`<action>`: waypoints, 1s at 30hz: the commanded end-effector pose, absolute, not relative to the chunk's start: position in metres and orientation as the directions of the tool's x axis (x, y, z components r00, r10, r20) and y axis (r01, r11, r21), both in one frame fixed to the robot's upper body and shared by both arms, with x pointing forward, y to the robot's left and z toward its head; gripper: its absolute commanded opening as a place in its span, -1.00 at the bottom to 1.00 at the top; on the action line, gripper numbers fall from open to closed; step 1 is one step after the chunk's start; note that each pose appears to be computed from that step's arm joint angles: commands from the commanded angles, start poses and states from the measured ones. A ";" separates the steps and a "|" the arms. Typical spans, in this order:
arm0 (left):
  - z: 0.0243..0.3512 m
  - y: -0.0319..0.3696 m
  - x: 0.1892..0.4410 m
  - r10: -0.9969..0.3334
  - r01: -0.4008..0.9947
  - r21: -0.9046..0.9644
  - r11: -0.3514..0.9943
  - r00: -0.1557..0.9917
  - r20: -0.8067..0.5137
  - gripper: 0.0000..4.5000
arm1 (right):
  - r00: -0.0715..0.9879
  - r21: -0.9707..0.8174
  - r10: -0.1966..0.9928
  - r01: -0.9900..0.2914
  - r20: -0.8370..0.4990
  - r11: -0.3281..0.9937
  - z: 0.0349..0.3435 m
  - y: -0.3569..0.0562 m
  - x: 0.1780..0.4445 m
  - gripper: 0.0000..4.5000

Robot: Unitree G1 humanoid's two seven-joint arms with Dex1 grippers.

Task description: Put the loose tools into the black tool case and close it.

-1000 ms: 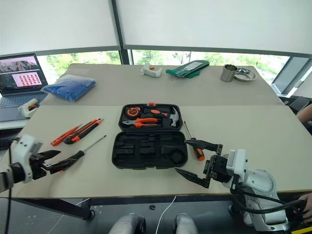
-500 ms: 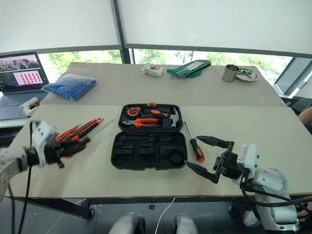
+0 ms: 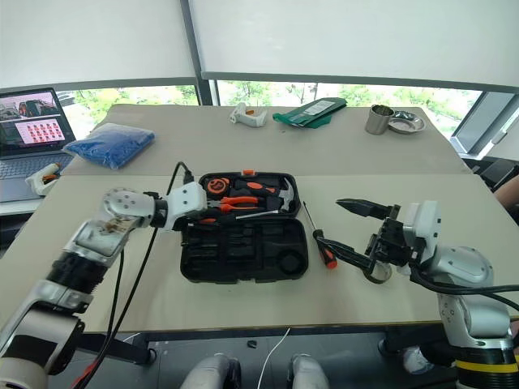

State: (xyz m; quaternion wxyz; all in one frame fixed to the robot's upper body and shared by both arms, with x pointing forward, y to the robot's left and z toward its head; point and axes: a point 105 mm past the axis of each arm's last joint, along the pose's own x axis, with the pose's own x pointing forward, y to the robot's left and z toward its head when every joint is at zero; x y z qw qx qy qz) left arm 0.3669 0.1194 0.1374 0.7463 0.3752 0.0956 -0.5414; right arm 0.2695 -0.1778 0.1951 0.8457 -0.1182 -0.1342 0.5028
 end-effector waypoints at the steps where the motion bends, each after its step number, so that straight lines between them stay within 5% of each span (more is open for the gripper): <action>1: 0.142 0.119 0.374 -0.714 0.848 0.524 0.078 0.414 -0.564 -0.62 | 0.447 -0.366 0.885 -0.807 0.133 0.463 0.204 -0.174 0.264 1.00; 10: 0.133 0.119 0.376 -0.687 0.853 0.522 -0.003 0.377 -0.621 -0.62 | 0.464 -0.346 0.873 -0.803 0.150 0.486 0.196 -0.172 0.257 1.00; 12: 0.136 0.118 0.377 -0.703 0.844 0.536 0.010 0.387 -0.597 -0.18 | 0.464 -0.344 0.873 -0.803 0.150 0.486 0.195 -0.172 0.257 1.00; 16: 0.158 0.101 0.376 -0.814 0.824 0.556 0.105 0.393 -0.428 0.36 | 0.464 -0.332 0.873 -0.809 0.147 0.486 0.193 -0.171 0.257 1.00; 22: 0.171 0.095 0.373 -0.868 0.835 0.499 0.230 0.408 -0.282 0.36 | 0.476 -0.285 0.861 -0.813 0.178 0.508 0.195 -0.170 0.257 1.00; 30: 0.129 0.101 0.377 -0.794 0.861 0.412 0.299 0.464 -0.393 -0.97 | 0.480 -0.277 0.857 -0.812 0.186 0.514 0.193 -0.169 0.260 1.00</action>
